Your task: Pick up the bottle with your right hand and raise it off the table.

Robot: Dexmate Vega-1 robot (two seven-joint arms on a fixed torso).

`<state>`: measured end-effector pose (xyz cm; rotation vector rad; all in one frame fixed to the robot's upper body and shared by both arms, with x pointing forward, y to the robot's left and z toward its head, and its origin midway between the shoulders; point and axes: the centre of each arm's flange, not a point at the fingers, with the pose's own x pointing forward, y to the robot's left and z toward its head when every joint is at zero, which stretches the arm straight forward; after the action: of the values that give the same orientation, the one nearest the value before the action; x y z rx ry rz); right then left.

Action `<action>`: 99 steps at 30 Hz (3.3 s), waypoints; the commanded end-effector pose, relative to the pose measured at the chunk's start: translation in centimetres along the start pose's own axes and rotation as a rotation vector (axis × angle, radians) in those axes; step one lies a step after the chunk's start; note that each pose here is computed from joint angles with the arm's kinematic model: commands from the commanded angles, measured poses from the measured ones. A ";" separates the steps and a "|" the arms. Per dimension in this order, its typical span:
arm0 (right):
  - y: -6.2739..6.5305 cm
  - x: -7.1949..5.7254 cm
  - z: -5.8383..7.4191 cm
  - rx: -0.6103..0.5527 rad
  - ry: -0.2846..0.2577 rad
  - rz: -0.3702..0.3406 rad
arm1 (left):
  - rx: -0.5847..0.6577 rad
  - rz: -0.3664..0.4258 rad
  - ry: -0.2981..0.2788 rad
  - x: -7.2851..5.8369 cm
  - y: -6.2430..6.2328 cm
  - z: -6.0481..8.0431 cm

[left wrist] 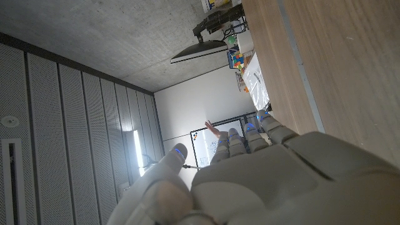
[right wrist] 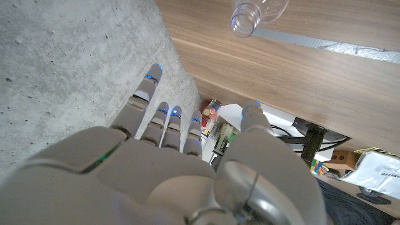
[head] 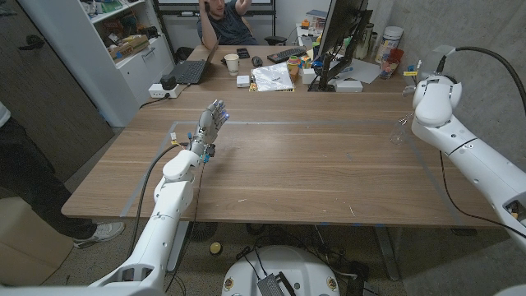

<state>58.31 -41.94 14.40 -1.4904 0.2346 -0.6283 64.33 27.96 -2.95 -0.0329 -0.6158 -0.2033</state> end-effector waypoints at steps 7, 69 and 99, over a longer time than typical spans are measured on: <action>-0.4 0.4 1.2 -0.065 -0.002 0.124 | -0.006 0.003 0.001 0.0 0.1 -0.2; 1.8 2.5 4.2 -0.188 0.049 0.454 | -0.002 0.012 -0.003 0.0 0.3 -0.1; 3.5 3.5 5.3 -0.212 0.031 0.510 | 0.003 0.019 0.003 -0.3 0.2 0.1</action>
<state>64.04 -39.61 12.67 -1.5309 0.6943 -0.2335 64.20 28.17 -3.03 -0.0378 -0.6162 -0.1895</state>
